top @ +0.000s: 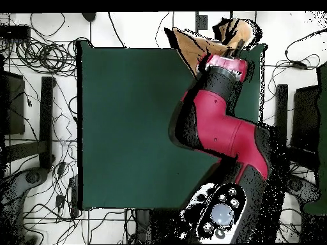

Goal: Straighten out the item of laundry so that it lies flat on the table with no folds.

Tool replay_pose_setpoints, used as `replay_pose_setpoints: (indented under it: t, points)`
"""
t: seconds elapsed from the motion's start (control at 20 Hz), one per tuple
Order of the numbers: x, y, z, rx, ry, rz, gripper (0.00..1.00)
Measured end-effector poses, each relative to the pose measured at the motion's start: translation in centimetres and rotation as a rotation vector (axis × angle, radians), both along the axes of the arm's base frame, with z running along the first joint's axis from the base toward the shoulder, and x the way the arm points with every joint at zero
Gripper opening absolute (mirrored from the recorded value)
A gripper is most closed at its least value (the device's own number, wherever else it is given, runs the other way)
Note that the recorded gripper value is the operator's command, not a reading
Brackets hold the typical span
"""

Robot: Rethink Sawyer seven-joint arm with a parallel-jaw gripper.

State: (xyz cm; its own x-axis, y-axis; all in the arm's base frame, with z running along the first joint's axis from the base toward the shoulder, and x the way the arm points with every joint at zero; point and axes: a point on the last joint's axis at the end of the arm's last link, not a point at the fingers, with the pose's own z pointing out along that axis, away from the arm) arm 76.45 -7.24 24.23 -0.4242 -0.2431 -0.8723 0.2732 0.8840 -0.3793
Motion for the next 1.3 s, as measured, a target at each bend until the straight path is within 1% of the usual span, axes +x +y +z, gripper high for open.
replay_pose_setpoints:
  t: [0.25, 0.4, 0.5, 0.8, 1.05, 1.3]
  points:
    - [-0.3, -1.6, 0.3, -0.014, -0.048, 0.007, 0.00]
    - [-0.5, -2.8, 0.7, -0.028, -0.095, 0.018, 0.00]
    - [-0.5, -3.1, 0.8, -0.031, -0.108, 0.021, 0.00]
    - [-0.7, -3.1, 1.0, -0.039, -0.146, 0.039, 0.00]
    - [-1.9, -2.6, 0.4, -0.018, -0.177, 0.022, 0.00]
    - [-3.0, -2.3, -0.4, 0.005, -0.184, -0.008, 0.00]
